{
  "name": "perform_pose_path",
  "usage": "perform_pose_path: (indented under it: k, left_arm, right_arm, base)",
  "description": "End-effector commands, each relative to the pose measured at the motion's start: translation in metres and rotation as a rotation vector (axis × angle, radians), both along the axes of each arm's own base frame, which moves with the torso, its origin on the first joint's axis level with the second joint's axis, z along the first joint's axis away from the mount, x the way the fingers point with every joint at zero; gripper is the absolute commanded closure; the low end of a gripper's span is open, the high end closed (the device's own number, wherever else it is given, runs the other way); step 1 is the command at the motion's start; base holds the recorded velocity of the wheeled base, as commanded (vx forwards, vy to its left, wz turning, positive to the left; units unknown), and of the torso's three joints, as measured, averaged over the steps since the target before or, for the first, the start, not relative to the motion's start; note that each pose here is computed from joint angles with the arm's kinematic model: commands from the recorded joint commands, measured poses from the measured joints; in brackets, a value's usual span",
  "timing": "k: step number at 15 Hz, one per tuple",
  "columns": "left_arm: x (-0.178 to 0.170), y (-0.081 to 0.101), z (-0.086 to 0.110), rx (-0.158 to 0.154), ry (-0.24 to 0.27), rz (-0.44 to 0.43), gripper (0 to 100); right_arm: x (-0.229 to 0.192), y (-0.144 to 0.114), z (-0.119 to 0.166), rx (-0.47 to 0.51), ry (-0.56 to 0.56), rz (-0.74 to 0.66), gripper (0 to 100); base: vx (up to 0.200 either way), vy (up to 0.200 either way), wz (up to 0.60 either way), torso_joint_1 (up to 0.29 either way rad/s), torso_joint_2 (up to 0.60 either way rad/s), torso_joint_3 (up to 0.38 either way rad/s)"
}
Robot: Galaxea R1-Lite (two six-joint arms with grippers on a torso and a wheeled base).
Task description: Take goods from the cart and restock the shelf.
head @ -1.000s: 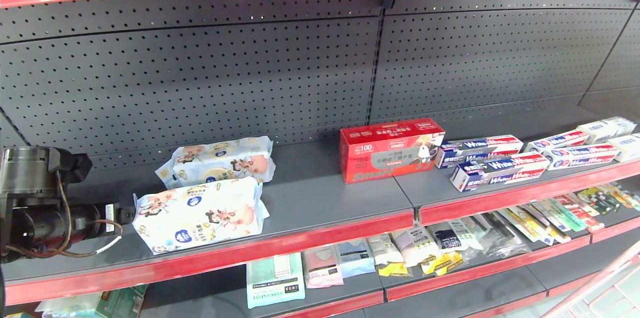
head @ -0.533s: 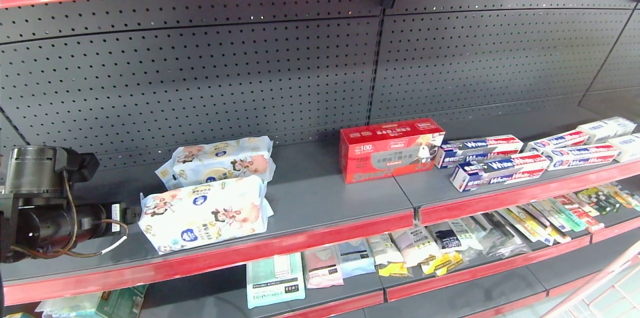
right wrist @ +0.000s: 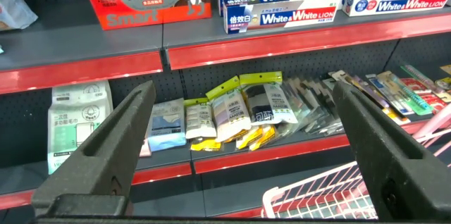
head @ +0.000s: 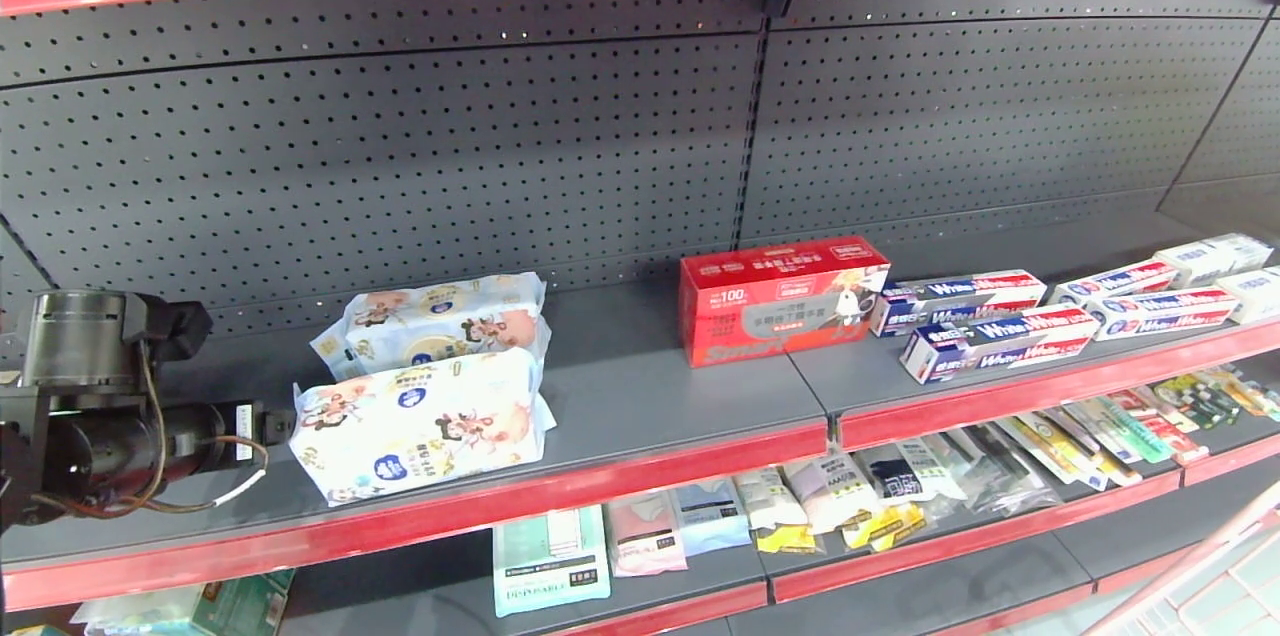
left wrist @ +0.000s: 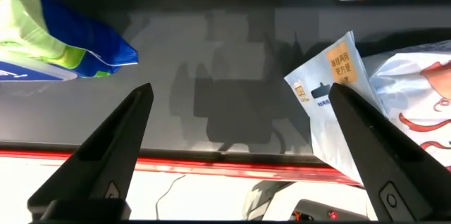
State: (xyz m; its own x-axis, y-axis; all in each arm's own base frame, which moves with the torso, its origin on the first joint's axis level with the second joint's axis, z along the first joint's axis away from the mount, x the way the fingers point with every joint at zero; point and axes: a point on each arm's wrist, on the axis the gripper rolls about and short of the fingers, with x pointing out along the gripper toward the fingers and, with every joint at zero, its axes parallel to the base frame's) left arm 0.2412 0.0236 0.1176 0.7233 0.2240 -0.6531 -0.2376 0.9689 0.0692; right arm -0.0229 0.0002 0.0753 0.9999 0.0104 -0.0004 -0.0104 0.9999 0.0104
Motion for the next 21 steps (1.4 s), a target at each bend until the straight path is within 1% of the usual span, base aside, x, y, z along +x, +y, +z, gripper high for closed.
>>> perform_pose_path:
  k: [1,6,11,12,13,14,16,17,18,19,20,21]
  left_arm:
    - [0.000,-0.001,0.000,0.000,-0.001,-0.004,0]
    - [0.000,-0.005,0.000,0.001,-0.001,-0.016,0]
    - [-0.001,-0.004,0.002,0.007,-0.007,-0.008,0]
    - [-0.003,-0.003,0.003,0.027,-0.013,0.014,0]
    - [-0.004,-0.002,0.005,0.037,-0.017,0.024,0]
    - [-0.010,0.003,0.016,0.048,-0.060,0.046,0]
    - [-0.033,0.002,0.035,0.062,-0.136,0.033,0]
    - [-0.054,0.000,0.042,0.055,-0.172,0.018,0]
    - [-0.065,-0.002,0.045,0.050,-0.190,0.010,0]
    - [-0.099,-0.006,0.049,0.036,-0.225,-0.015,0]
    - [-0.126,-0.009,0.050,0.027,-0.259,-0.036,0]
    - [-0.166,-0.015,0.046,0.009,-0.320,-0.091,0]
  right_arm:
    - [0.000,0.000,0.000,0.000,0.001,0.000,0]
    - [0.000,0.000,0.000,0.000,0.001,0.000,0]
    - [0.000,0.000,0.000,0.000,0.001,0.000,0]
    - [0.000,0.000,0.000,0.000,0.001,0.000,0]
    - [0.000,0.000,0.000,0.000,0.001,0.000,0]
    - [0.000,0.000,0.000,0.000,0.001,0.000,0]
    - [0.000,0.000,0.000,0.000,0.001,0.000,0]
    - [0.000,0.000,0.000,0.000,0.001,0.000,0]
    - [0.000,0.000,0.000,0.000,0.001,0.000,0]
    - [0.000,0.000,0.000,0.000,0.001,0.000,0]
    - [0.000,0.000,0.000,0.000,0.001,0.000,0]
    - [0.000,0.000,0.000,0.000,0.001,0.000,0]
  base:
    - [0.000,0.000,0.00,0.000,0.00,0.000]
    - [0.000,0.000,0.00,0.000,0.00,0.000]
    - [0.000,0.000,0.00,0.000,0.00,0.000]
    - [0.000,0.000,0.00,0.000,0.00,0.000]
    - [0.000,0.000,0.00,0.000,0.00,0.000]
    - [0.000,0.000,0.00,0.000,0.00,0.000]
    - [0.000,0.000,0.00,0.000,0.00,0.000]
    - [0.000,0.000,0.00,0.000,0.00,0.000]
    - [0.000,0.000,0.00,0.000,0.00,0.000]
    - [0.000,0.000,0.00,0.000,0.00,0.000]
    - [0.000,0.000,0.00,0.000,0.00,0.000]
    - [0.000,0.000,0.00,0.000,0.00,0.000]
